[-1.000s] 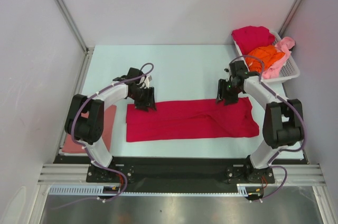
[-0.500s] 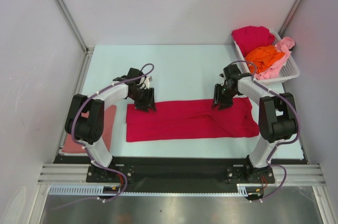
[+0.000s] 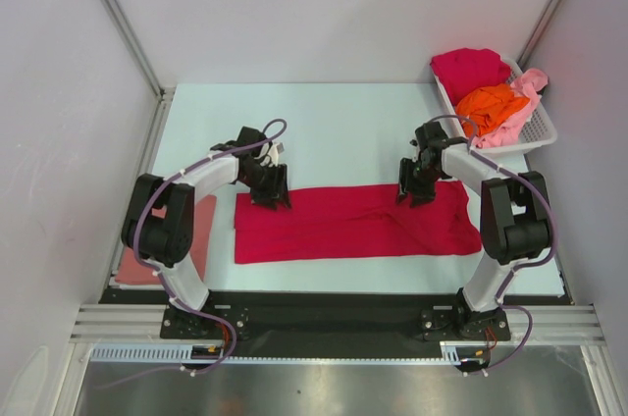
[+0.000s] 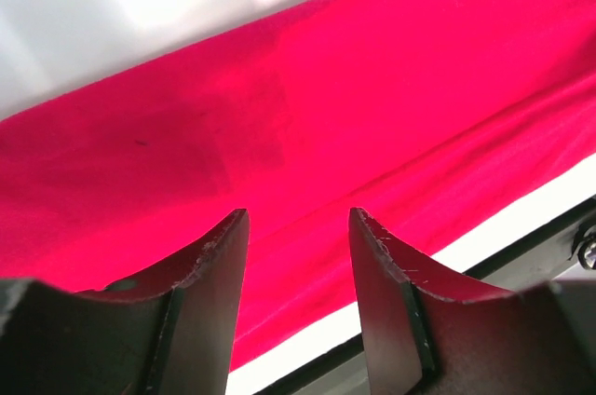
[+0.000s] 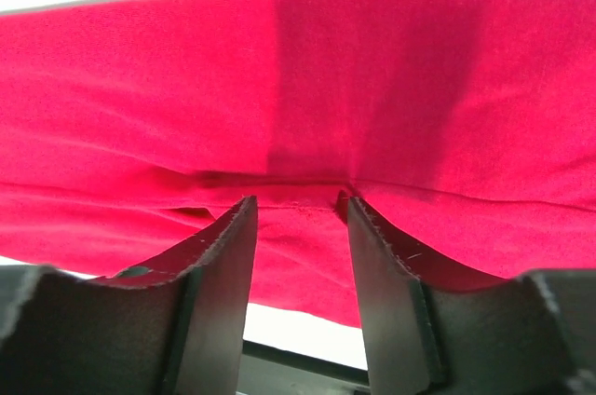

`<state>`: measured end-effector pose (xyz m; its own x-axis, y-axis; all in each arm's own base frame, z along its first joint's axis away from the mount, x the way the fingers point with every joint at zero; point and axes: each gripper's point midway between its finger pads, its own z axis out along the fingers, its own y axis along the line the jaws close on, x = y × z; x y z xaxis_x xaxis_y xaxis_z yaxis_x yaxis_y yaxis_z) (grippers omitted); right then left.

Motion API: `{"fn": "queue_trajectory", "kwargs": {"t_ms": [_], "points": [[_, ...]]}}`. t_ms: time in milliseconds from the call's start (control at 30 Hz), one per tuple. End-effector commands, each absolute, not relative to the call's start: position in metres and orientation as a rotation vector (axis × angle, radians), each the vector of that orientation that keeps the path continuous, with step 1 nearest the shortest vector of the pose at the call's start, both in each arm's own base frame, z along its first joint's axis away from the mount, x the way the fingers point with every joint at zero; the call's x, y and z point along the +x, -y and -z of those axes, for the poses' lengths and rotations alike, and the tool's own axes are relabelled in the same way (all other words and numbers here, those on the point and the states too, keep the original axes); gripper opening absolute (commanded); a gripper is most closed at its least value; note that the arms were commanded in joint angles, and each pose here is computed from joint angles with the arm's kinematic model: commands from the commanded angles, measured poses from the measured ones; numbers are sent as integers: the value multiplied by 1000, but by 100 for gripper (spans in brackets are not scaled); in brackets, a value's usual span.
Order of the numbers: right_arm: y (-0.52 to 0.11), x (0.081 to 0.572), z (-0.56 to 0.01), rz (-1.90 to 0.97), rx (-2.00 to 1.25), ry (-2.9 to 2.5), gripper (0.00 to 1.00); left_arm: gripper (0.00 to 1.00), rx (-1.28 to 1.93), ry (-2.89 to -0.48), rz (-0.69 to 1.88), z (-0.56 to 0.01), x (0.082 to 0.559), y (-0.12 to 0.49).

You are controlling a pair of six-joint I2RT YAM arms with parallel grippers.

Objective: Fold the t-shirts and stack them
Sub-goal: Fold the tshirt

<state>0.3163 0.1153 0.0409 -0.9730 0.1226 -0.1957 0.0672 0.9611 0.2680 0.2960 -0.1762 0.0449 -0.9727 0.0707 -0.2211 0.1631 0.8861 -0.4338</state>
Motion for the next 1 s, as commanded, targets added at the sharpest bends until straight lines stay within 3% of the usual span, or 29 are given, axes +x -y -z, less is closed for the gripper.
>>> {"fn": "queue_trajectory", "kwargs": {"t_ms": [0, 367, 567, 900, 967], "points": [[-115, 319, -36, -369, 116, -2896, 48, 53, 205, -2843, 737, -49, 301, 182], [-121, 324, -38, -397, 74, -2883, 29, 52, 201, -2837, 770, -55, 304, 187], [-129, 331, -43, -427, 49, -2865, 13, 52, 219, -2819, 788, -64, 308, 193], [-164, 358, -53, -396, -114, -2863, 13, 52, 226, -2838, 812, -60, 303, 200], [-164, 366, -54, -373, -123, -2857, 20, 52, 235, -2832, 835, -62, 302, 203]]}}
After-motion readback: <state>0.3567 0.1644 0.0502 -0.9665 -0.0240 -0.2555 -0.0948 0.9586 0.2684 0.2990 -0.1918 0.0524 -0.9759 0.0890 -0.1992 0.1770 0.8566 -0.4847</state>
